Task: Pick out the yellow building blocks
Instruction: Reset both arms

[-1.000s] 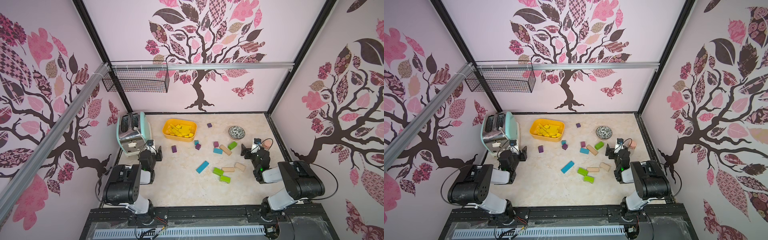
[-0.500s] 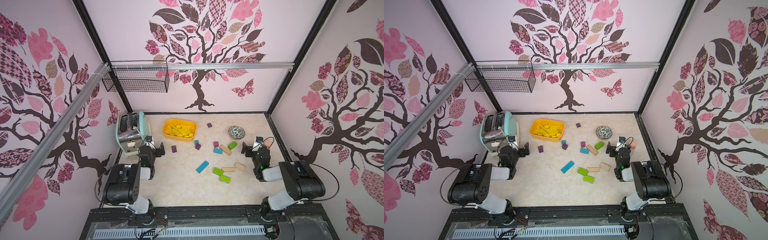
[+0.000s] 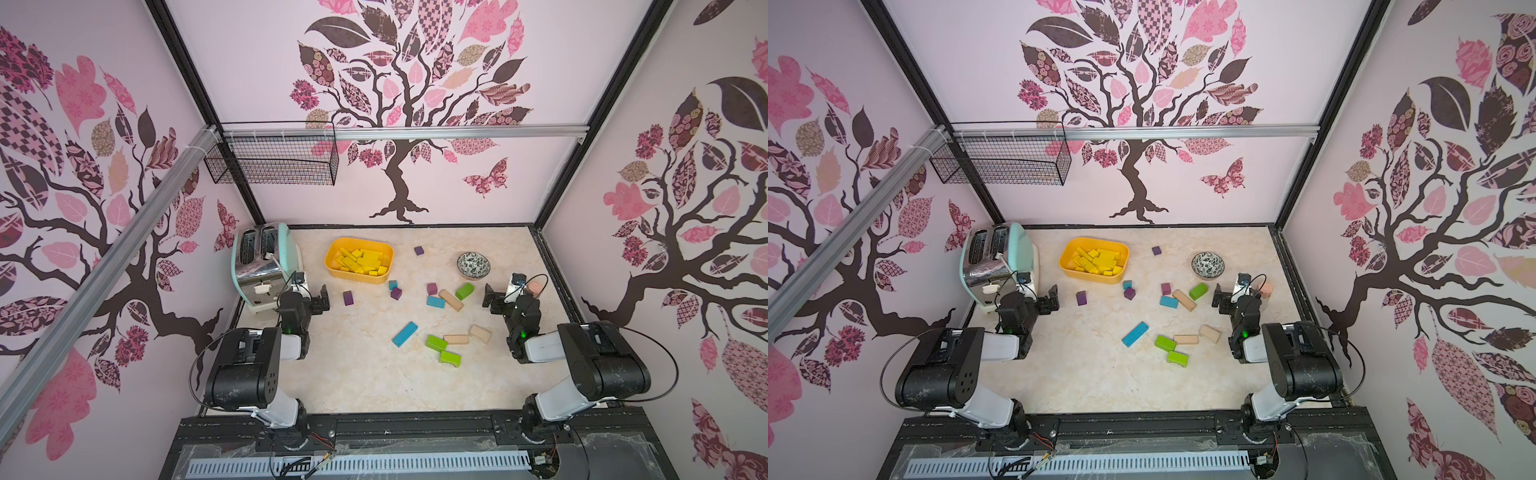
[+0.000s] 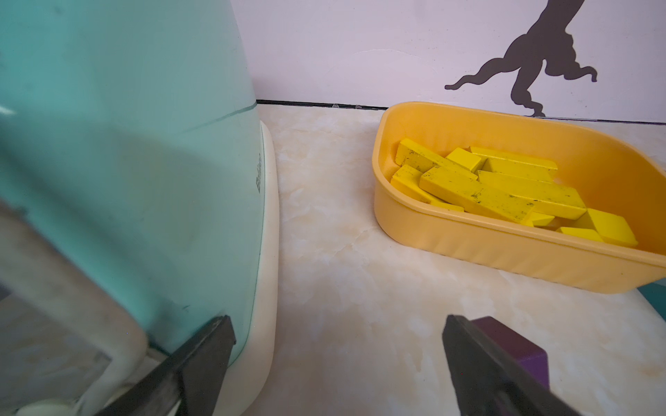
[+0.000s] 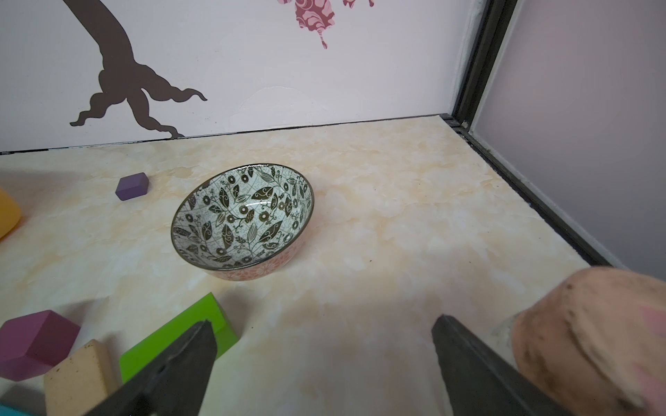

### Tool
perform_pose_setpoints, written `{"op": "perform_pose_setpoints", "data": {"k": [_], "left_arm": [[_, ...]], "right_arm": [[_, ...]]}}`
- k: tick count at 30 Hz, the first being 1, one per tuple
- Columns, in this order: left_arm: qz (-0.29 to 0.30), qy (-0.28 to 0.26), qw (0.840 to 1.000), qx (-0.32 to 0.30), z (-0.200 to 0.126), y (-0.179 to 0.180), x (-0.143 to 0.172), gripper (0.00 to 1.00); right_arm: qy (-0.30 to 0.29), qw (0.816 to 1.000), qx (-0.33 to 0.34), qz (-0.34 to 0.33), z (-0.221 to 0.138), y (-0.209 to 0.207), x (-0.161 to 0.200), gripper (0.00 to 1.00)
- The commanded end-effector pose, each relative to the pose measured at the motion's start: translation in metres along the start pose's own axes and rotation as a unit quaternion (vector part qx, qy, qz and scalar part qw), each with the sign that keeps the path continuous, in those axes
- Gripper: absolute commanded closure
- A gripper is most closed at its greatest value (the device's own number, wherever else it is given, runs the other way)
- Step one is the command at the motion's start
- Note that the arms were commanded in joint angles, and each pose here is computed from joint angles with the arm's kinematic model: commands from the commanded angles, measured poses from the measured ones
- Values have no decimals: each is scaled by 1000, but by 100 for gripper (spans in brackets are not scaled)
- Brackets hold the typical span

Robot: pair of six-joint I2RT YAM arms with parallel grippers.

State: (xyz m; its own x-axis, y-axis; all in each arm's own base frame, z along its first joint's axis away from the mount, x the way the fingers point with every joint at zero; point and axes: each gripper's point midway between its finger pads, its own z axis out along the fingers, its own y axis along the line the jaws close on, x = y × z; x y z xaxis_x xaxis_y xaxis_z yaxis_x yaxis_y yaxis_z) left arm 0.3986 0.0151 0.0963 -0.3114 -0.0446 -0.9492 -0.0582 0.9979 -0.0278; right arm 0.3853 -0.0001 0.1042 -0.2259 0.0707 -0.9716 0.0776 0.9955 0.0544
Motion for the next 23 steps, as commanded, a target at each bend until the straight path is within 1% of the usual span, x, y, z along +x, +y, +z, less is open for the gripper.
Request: {"op": "perform_pose_setpoints", "data": {"k": [1,23], "left_arm": [[-5,-7,1000,-28,1,12,-6,3],[-4,-7,1000,-27,1,12,-6,3]], "right_arm": [[-6,1000,8,9,1,-3,-6,1],[-4,1000,7,8,2,-3,-5,1]]}}
